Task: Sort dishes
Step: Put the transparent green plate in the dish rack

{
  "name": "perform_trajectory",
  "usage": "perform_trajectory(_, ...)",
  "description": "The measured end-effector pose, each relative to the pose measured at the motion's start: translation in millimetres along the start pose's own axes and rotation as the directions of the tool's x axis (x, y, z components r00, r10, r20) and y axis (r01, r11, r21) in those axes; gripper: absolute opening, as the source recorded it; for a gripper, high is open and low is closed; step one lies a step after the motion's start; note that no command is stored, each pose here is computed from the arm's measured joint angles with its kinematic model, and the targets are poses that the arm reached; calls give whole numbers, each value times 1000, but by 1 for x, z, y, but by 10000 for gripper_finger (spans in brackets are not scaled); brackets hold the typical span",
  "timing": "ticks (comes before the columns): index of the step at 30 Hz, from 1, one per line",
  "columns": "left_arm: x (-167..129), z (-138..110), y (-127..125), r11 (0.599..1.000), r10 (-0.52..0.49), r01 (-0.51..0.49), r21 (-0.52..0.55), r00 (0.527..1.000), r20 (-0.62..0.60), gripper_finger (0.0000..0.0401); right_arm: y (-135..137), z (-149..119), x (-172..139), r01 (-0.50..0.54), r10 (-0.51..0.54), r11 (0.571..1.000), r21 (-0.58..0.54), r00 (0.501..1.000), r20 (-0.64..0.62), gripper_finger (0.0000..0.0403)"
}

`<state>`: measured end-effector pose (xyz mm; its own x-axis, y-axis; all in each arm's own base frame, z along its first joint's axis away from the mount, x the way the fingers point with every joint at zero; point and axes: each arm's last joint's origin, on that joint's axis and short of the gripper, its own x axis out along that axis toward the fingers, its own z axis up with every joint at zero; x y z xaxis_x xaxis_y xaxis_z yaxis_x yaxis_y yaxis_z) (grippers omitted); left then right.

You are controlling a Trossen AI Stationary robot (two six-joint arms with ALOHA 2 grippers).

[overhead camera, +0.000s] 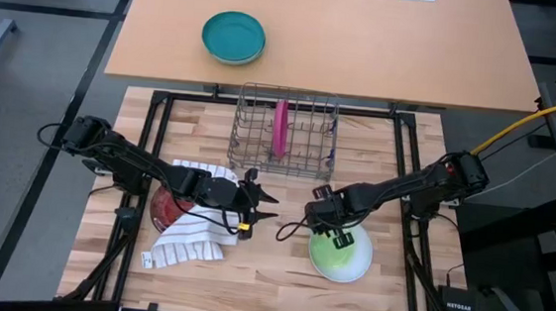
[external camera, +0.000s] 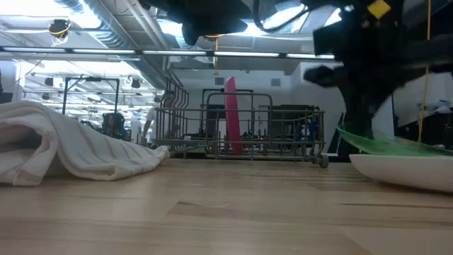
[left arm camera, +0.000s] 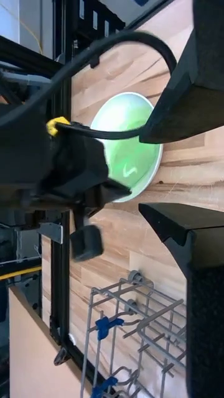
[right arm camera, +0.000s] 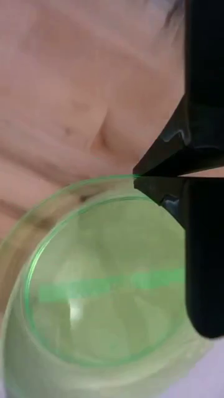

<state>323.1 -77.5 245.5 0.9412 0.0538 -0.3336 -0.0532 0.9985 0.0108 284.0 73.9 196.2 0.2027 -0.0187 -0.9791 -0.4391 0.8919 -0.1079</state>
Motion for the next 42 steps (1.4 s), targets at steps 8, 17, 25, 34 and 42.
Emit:
perform_trajectory(8,0,0,0,999,0,0,-54,1000,0,155,-13,14,-46,201,-208,975,-96,975,-75,4)
perform_trajectory(17,0,0,0,998,16,-16,-57,1000,2,155,-24,23,-104,368,-393,908,-198,913,-109,3)
perform_trajectory(25,0,0,10,972,232,-232,-38,973,13,155,-30,21,-149,459,-504,847,-268,854,-128,2)
perform_trajectory(34,3,-11,31,941,322,-330,-75,941,-107,155,-48,21,-192,642,-730,656,-396,674,-116,2)
perform_trajectory(42,3,-17,37,929,341,-359,-93,926,-162,155,-93,13,-214,676,-807,564,-475,573,-142,2)
